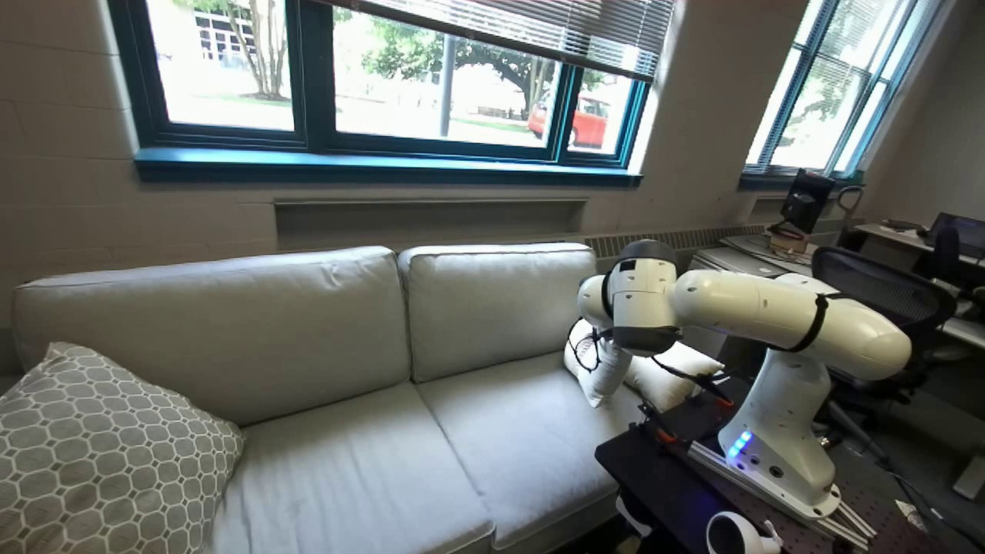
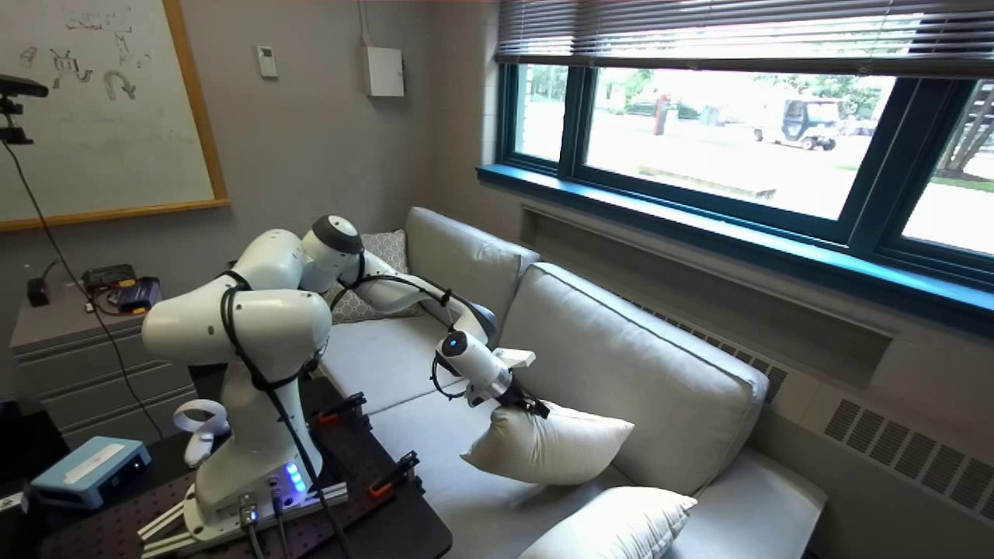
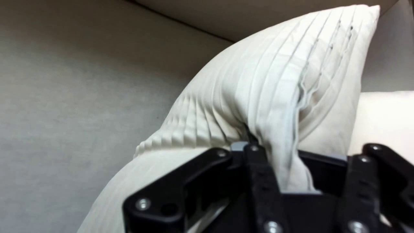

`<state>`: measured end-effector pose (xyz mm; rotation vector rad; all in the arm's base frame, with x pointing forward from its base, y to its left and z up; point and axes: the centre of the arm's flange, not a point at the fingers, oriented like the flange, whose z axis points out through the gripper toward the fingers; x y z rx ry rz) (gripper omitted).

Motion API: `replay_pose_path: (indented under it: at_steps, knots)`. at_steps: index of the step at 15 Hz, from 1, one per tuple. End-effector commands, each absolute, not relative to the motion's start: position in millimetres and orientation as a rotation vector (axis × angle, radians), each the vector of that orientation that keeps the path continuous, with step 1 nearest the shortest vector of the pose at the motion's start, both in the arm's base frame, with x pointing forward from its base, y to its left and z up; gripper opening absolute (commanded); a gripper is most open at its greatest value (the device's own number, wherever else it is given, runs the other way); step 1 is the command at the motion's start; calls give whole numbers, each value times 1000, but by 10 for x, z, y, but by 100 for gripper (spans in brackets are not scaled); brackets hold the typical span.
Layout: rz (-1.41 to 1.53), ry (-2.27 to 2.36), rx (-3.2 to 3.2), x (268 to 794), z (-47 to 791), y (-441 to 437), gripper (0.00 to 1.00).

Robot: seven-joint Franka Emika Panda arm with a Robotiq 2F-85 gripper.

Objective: Take the pillows and move them to the right of the couch

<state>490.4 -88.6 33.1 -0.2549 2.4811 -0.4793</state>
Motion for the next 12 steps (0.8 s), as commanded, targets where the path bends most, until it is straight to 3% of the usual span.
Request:
replay_pose_path:
  at_steps: [1,12]
  knots:
    - [-591,2420,-315,4971,159,-1248,4]
    - [-558,2436,-281,5318,-327,-1474,4]
